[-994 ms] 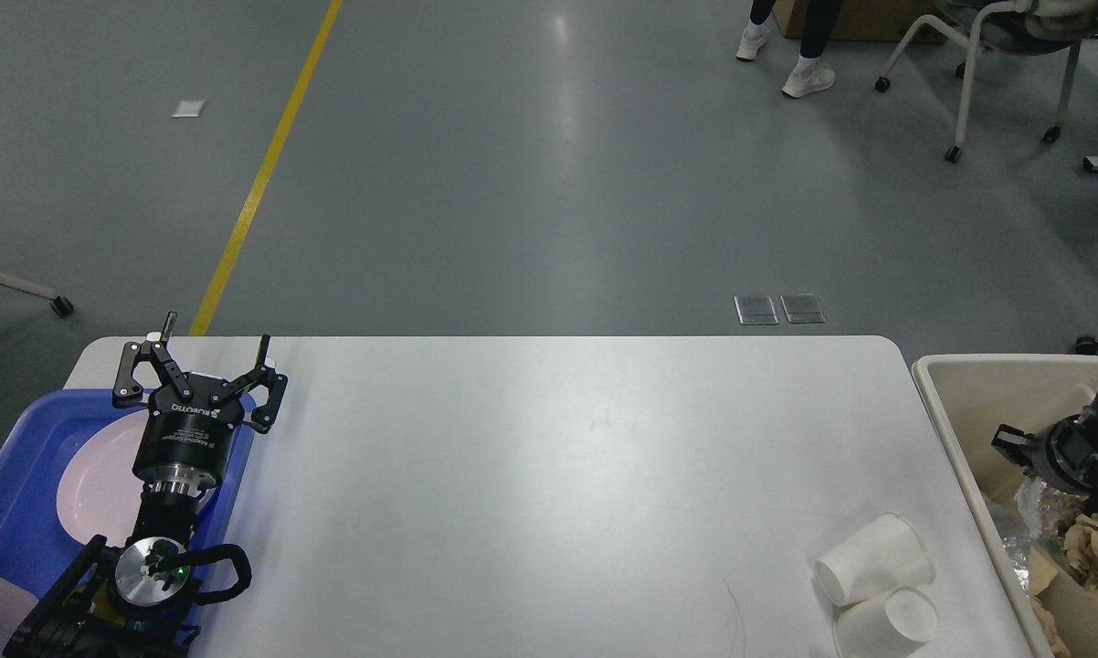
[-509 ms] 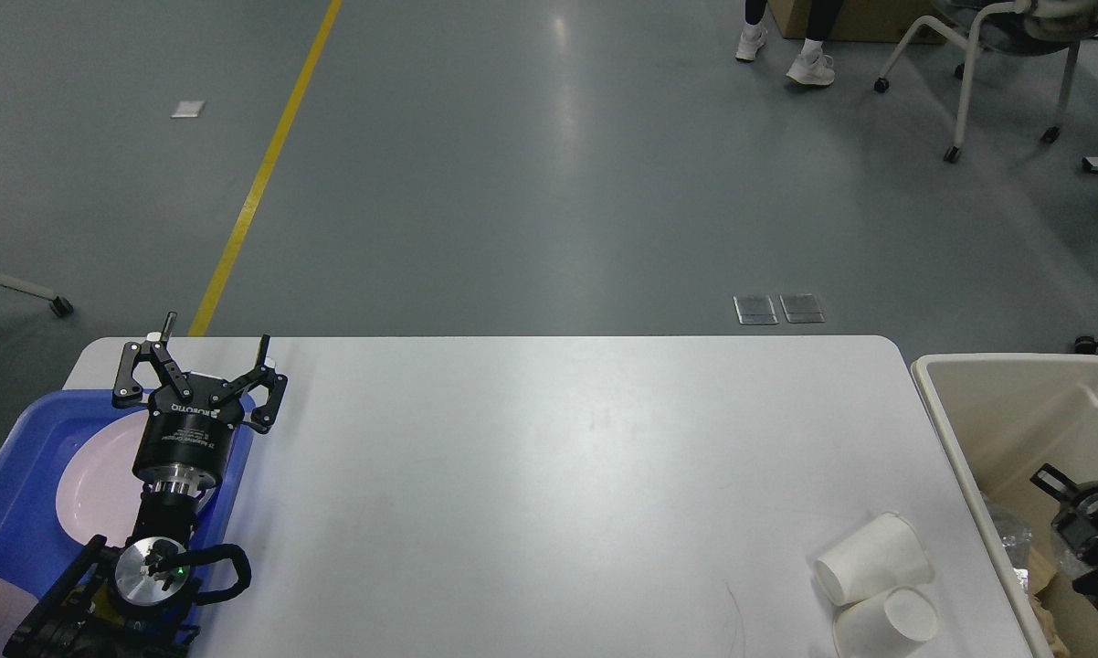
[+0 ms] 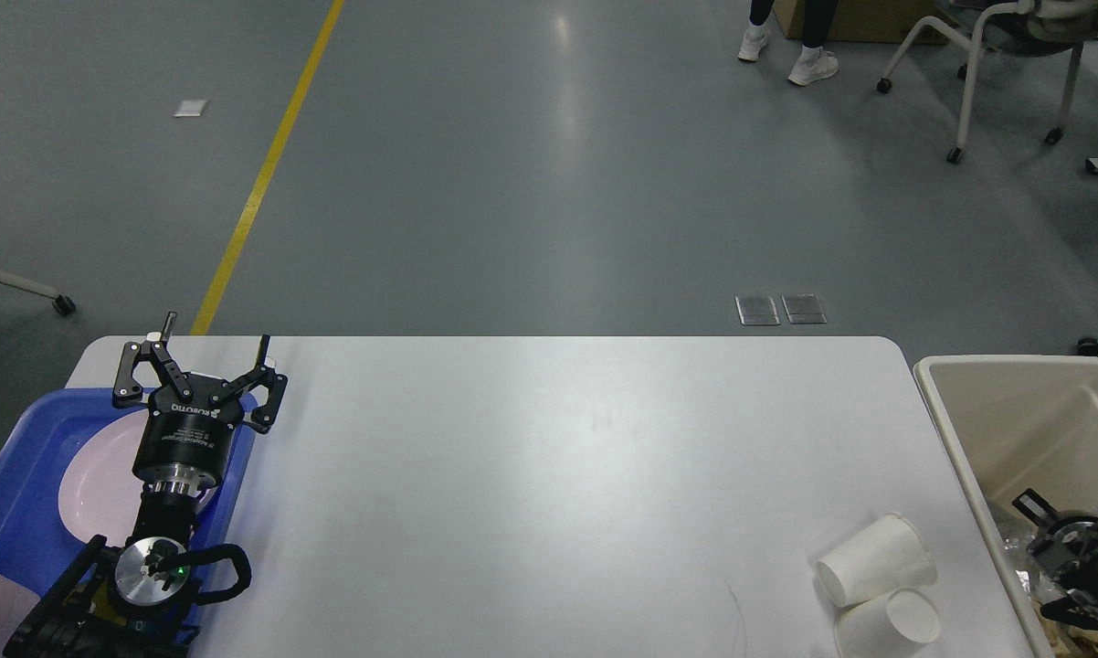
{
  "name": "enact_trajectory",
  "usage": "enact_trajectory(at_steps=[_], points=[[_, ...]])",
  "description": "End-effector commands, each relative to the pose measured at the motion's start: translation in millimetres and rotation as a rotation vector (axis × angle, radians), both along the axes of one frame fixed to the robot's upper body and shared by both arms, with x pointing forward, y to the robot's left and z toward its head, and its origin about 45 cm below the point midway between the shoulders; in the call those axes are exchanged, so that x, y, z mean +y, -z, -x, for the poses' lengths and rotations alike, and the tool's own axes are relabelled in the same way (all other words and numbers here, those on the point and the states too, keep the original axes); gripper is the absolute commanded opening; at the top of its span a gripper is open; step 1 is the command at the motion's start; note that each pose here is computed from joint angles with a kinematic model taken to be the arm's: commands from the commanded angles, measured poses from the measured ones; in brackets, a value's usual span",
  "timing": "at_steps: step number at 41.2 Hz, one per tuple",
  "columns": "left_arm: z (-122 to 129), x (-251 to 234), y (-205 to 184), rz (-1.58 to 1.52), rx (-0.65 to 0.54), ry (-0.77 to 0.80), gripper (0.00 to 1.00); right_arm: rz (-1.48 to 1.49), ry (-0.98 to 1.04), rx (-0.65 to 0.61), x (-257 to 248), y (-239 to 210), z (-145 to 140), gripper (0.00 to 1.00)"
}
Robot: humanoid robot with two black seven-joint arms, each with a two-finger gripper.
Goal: Tidy desktop
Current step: 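Raise the right gripper up out of the bin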
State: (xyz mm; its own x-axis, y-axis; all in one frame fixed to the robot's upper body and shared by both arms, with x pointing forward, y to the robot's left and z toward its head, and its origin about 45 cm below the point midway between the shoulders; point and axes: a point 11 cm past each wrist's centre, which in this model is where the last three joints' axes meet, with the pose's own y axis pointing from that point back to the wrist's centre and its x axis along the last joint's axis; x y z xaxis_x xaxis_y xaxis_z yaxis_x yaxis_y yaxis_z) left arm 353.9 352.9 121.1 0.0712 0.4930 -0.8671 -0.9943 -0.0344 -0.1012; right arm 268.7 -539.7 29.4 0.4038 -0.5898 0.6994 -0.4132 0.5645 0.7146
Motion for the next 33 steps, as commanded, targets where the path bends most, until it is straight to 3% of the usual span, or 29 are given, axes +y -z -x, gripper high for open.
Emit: enact_trajectory(at_steps=[1,2,23,33], points=[[0,0,0,0.0,0.0,0.0,0.96,0.075,0.013,-0.062,-5,-4,0,0.84],[0,0,0,0.0,0.0,0.0,0.96,0.094,0.014,-0.079,-5,-6,-1,1.0],[0,0,0,0.0,0.0,0.0,0.96,0.083,0.005,-0.084,-1,-6,-5,1.0],[0,0,0,0.0,0.0,0.0,0.96,-0.005,-0.069,-0.044,1,-51,-51,1.0]])
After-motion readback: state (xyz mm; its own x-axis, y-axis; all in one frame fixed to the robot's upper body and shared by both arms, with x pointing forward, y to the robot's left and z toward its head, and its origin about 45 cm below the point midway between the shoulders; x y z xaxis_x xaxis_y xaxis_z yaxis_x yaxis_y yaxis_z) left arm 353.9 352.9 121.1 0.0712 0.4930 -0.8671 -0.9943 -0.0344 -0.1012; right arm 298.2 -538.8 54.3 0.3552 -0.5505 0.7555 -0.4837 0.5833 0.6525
